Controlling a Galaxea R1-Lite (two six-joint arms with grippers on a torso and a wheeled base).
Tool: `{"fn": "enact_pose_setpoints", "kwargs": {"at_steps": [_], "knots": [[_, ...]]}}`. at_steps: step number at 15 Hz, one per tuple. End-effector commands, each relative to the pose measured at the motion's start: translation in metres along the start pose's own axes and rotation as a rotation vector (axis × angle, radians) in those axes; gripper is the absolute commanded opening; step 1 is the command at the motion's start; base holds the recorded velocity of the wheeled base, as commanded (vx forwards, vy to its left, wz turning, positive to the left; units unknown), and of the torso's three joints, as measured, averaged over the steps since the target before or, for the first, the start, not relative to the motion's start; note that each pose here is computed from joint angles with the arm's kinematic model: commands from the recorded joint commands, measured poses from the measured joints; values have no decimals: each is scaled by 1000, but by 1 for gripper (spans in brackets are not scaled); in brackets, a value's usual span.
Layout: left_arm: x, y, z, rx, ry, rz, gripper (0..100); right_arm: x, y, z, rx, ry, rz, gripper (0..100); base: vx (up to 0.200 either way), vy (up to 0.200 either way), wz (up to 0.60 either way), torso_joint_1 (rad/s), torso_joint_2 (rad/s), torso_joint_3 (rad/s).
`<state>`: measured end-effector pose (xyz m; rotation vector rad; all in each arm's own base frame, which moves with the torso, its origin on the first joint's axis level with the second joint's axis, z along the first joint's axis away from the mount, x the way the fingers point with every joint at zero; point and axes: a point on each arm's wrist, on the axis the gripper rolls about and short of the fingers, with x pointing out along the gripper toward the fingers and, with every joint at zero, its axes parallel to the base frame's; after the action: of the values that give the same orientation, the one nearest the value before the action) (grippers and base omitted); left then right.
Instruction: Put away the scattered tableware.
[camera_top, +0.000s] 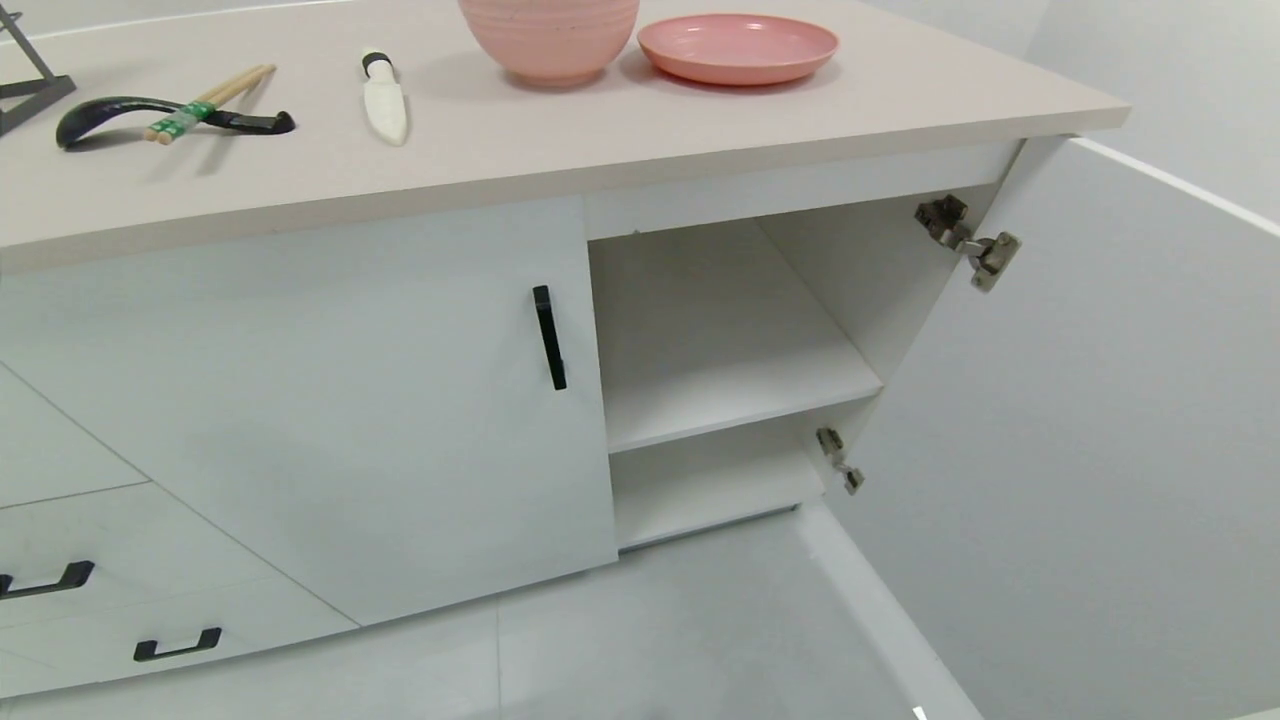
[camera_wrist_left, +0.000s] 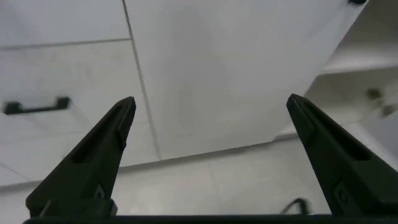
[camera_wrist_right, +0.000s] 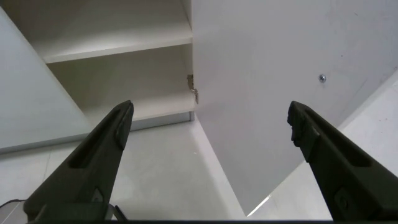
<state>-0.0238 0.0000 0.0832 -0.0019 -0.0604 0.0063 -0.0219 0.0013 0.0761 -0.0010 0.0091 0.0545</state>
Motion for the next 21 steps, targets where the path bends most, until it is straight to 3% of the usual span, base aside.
{"fn": "enact_pose_setpoints", "kwargs": {"at_steps": [1, 3, 4, 6, 8, 11, 21], "knots": [[0, 0, 0, 141, -7, 2, 100, 0, 0, 0, 0, 3, 1, 100, 0, 0, 0, 0, 0, 0], [0, 0, 0, 91, -4, 1, 100, 0, 0, 0, 0, 3, 1, 100, 0, 0, 0, 0, 0, 0], [0, 0, 0, 80, -2, 1, 100, 0, 0, 0, -2, 3, 1, 100, 0, 0, 0, 0, 0, 0], [0, 0, 0, 108, -4, -3, 100, 0, 0, 0, -2, 3, 1, 100, 0, 0, 0, 0, 0, 0], [0, -1, -7, 87, 67, -35, 100, 0, 0, 0, -2, 3, 1, 100, 0, 0, 0, 0, 0, 0], [0, -1, -7, 46, 58, -38, 100, 0, 0, 0, 0, 3, 1, 100, 0, 0, 200, 16, -63, -54], [0, -1, -7, 47, 58, -38, 100, 0, 0, 0, 0, 3, 1, 100, 0, 0, 0, 142, -419, -283]]}}
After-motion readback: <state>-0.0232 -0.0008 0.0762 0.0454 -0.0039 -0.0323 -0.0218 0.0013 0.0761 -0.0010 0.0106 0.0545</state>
